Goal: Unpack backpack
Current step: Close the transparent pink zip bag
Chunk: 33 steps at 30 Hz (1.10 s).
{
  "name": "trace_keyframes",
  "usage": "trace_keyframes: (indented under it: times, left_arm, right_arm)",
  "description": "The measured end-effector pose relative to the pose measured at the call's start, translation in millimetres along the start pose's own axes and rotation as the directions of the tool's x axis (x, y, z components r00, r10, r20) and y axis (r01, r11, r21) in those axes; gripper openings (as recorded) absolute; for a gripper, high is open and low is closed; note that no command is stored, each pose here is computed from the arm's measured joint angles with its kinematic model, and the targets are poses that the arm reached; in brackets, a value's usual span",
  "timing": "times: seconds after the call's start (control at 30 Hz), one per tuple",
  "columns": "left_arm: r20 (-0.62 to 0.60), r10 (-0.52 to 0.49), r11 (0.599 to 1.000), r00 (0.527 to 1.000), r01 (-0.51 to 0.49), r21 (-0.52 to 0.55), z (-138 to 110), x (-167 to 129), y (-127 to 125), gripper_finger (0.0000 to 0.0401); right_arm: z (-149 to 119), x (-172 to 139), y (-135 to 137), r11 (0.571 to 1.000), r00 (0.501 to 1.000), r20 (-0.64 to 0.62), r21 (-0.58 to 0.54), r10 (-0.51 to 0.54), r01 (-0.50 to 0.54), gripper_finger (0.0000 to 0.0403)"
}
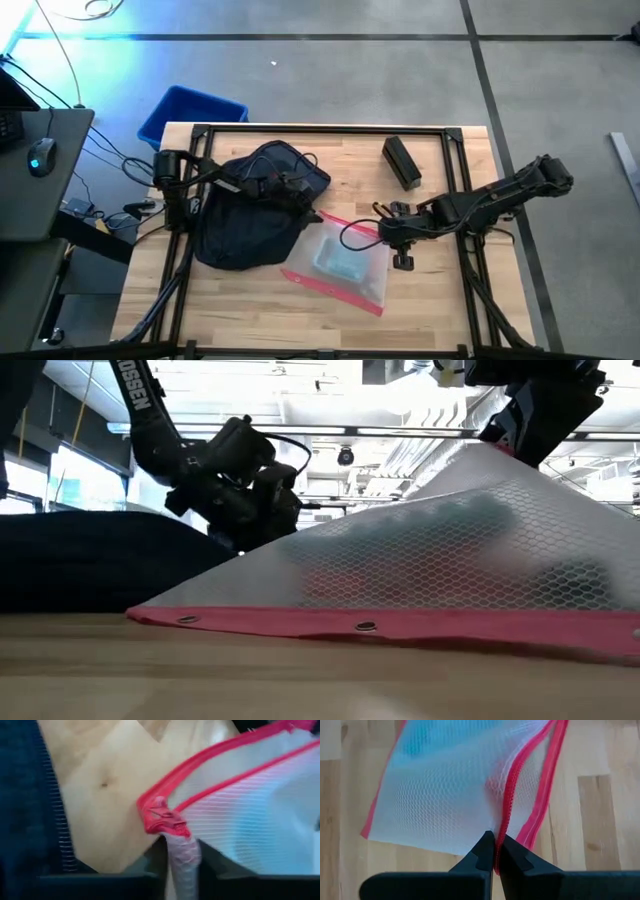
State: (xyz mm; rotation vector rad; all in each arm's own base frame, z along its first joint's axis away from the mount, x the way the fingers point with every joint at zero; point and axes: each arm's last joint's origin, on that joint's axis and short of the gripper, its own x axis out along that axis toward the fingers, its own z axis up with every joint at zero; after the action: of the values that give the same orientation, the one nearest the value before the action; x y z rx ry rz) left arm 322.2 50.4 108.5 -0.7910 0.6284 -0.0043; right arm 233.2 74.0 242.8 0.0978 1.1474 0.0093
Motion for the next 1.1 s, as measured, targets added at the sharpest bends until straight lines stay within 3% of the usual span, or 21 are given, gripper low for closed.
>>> trace_keyframes:
  times: [0.13,0.27,0.47,0.6,0.73,0.93,1.1]
  left_arm:
    - [0.023,-0.038,0.996,0.999,0.036,0.082,14.6,-11.3,-20.7,0.0008]
    - [0.058,-0.018,0.977,0.998,0.005,0.213,28.6,-31.9,-52.0,0.0002]
    - [0.170,-0.041,0.892,0.985,-0.041,0.451,38.4,-68.4,-109.4,0.0000]
    - [0.244,-0.057,0.869,0.968,-0.072,0.489,32.6,-83.8,-134.7,0.0000]
    - [0.297,-0.064,0.840,0.953,-0.109,0.531,24.9,-90.8,-151.5,0.0000]
    - [0.333,-0.127,0.804,0.934,-0.100,0.586,18.5,-90.7,-167.2,0.0000]
    - [0.372,-0.196,0.777,0.907,-0.088,0.624,19.8,-92.9,-176.1,0.0000]
  right_arm:
    - [-2.5,-0.2,-2.2,0.998,0.999,-0.014,0.045,-0.052,0.053,0.0000]
    - [-7.2,-0.7,-6.4,0.989,0.989,-0.043,0.016,-0.144,0.145,0.0000]
    - [-12.7,-3.1,-13.5,0.962,0.959,-0.070,-0.039,-0.273,0.271,0.0000]
    - [-16.3,-13.3,-21.1,0.959,0.956,-0.077,-0.037,-0.282,0.280,0.0013]
    - [-20.8,-35.6,-25.5,0.962,0.961,-0.044,-0.019,-0.271,0.271,0.0053]
    - [-7.4,-89.3,-24.3,0.978,0.967,0.150,0.016,-0.206,0.206,0.0130]
    - [24.5,-103.7,-13.8,0.985,0.900,0.424,-0.086,-0.100,0.150,0.0167]
